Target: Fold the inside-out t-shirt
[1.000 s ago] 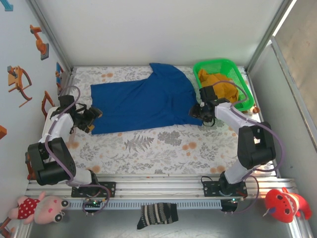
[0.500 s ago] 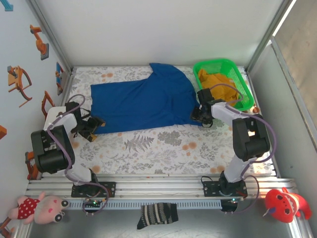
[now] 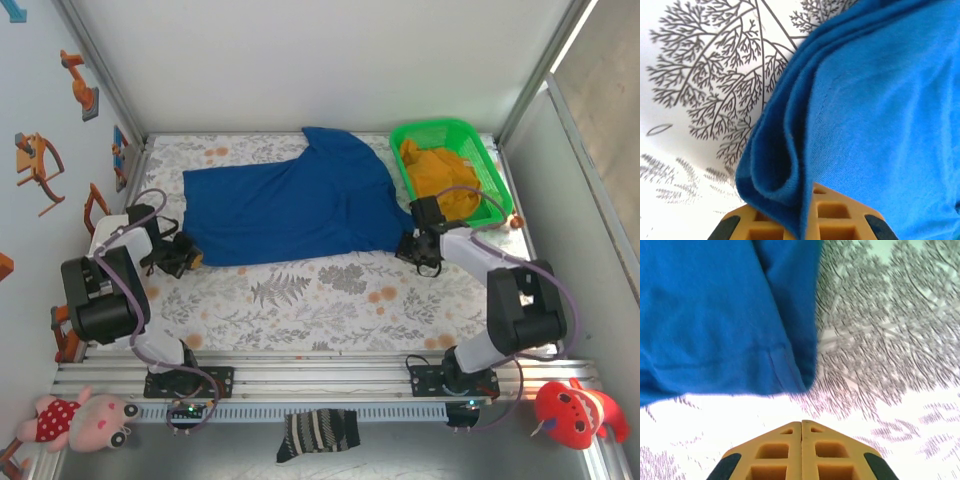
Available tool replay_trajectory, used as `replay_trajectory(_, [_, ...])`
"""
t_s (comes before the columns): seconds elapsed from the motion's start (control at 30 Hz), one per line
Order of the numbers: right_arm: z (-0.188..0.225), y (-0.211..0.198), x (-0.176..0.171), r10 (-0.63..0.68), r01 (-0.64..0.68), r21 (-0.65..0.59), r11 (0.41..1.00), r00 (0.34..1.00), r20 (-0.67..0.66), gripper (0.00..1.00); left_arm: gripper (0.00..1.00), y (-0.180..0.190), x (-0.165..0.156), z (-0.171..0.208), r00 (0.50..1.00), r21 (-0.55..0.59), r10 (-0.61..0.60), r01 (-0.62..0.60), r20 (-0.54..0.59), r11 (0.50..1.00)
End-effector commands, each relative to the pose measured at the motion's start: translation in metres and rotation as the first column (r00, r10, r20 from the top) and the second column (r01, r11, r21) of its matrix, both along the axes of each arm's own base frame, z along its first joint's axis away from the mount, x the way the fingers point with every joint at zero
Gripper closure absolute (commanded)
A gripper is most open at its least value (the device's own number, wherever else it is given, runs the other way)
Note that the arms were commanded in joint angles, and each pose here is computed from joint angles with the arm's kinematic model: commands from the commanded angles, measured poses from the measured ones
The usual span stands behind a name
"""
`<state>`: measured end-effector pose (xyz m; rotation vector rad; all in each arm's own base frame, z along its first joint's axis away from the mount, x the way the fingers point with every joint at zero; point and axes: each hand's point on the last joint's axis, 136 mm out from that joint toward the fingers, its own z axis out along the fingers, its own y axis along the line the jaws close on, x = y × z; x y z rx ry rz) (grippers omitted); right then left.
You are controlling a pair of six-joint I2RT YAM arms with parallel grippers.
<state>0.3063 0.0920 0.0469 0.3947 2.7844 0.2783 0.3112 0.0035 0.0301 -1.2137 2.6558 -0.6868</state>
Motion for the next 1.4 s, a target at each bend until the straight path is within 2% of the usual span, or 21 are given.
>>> replay_trajectory(0.0, [0.008, -0.004, -0.020, -0.036, 0.036, 0.017, 0.999, 0.999, -0.017, 1.00, 1.00, 0.004, -0.009, 0.012, 0.999, -0.011, 0.038, -0.037, 0.028, 0.999])
replay_trajectory(0.1, [0.016, -0.003, -0.021, -0.051, 0.050, 0.045, 0.998, 0.999, 0.018, 0.98, 1.00, 0.010, -0.014, 0.018, 0.996, -0.009, 0.071, -0.071, 0.051, 0.997])
replay_trajectory(0.17, [0.018, -0.002, -0.014, -0.054, 0.052, 0.046, 0.998, 0.998, 0.035, 0.65, 1.00, 0.013, -0.015, 0.021, 0.996, -0.002, 0.073, -0.073, 0.060, 0.997])
replay_trajectory(0.23, [0.021, -0.004, -0.003, -0.062, 0.061, 0.023, 0.998, 0.997, 0.046, 0.55, 1.00, 0.016, -0.014, 0.022, 0.996, 0.004, 0.074, -0.074, 0.058, 0.997])
replay_trajectory(0.47, [0.029, 0.008, 0.062, -0.072, 0.072, 0.005, 0.997, 0.994, 0.085, 0.55, 1.00, 0.019, -0.012, 0.023, 0.995, -0.002, 0.079, -0.079, 0.064, 0.997])
replay_trajectory(0.6, [0.013, -0.007, 0.092, -0.113, 0.117, -0.079, 0.990, 0.993, 0.044, 0.56, 1.00, 0.020, -0.012, 0.025, 0.994, 0.003, 0.077, -0.078, 0.072, 0.997])
replay_trajectory(0.7, [-0.004, -0.026, 0.108, -0.170, 0.170, -0.099, 0.981, 0.985, 0.010, 0.57, 1.00, 0.020, -0.012, 0.028, 0.994, -0.003, 0.077, -0.077, 0.078, 0.997])
replay_trajectory(0.8, [-0.012, -0.036, 0.126, -0.185, 0.185, -0.064, 0.981, 0.983, -0.006, 0.58, 1.00, 0.020, -0.013, 0.031, 0.993, -0.010, 0.078, -0.077, 0.090, 0.997])
replay_trajectory(0.93, [0.004, -0.009, 0.148, -0.057, 0.055, 0.070, 0.996, 0.998, 0.021, 0.62, 1.00, 0.020, -0.014, 0.035, 0.992, -0.005, 0.076, -0.076, 0.098, 0.997])
replay_trajectory(1.03, [0.032, 0.010, 0.141, -0.004, -0.007, 0.138, 0.990, 0.997, 0.082, 0.61, 1.00, 0.022, -0.013, 0.038, 0.991, -0.003, 0.083, -0.084, 0.107, 0.997])
replay_trajectory(1.13, [0.049, 0.019, 0.118, 0.018, -0.034, 0.152, 0.988, 0.994, 0.106, 0.58, 1.00, 0.022, -0.012, 0.041, 0.990, -0.005, 0.085, -0.085, 0.115, 0.996])
replay_trajectory(1.37, [0.045, 0.025, 0.062, 0.002, -0.013, 0.133, 0.991, 0.997, 0.082, 0.51, 1.00, 0.027, -0.012, 0.044, 0.989, 0.011, 0.087, -0.089, 0.118, 0.996])
